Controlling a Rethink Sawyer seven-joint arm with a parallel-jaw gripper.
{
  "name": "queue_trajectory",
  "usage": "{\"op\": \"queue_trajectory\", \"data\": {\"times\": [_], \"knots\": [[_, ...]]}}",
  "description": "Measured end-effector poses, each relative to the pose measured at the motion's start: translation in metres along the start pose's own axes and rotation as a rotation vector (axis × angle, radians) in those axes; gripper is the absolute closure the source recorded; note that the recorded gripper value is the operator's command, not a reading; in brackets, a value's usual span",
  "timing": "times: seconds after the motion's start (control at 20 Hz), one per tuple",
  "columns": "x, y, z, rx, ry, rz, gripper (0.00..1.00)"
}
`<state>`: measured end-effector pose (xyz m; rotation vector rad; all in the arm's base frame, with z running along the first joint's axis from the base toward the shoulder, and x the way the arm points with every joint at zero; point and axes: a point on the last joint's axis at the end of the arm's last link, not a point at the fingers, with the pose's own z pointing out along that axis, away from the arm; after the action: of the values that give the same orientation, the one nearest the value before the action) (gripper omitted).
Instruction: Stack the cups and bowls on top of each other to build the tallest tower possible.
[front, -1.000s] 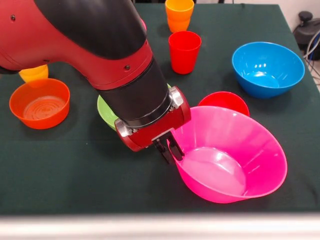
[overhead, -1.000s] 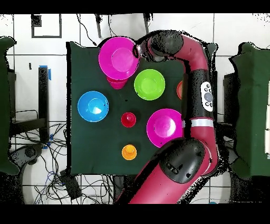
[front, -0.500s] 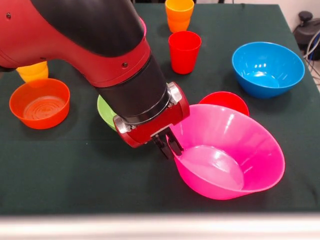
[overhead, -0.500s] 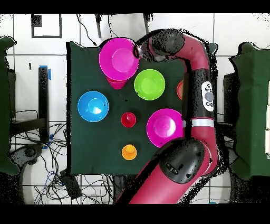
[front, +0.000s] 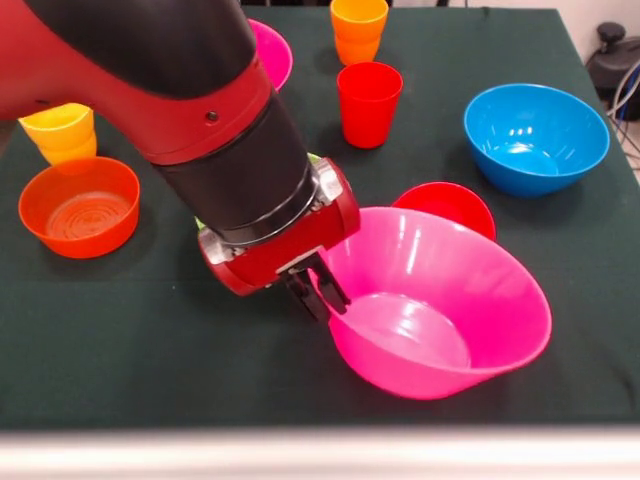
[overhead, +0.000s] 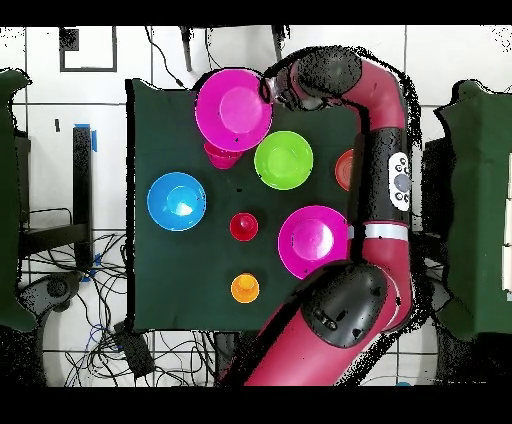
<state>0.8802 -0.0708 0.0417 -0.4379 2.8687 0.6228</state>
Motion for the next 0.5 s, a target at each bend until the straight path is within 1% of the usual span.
{"op": "queue_trajectory", "data": {"times": [0.05, 0.25, 0.4, 0.5], "knots": [[-0.005, -0.003, -0.006, 0.007, -0.015, 0.006, 1.00], [-0.018, -0.007, -0.017, 0.018, -0.048, 0.020, 1.00], [-0.027, -0.009, -0.024, 0.020, -0.069, 0.032, 1.00], [-0.031, -0.009, -0.025, 0.020, -0.074, 0.036, 1.00]]}}
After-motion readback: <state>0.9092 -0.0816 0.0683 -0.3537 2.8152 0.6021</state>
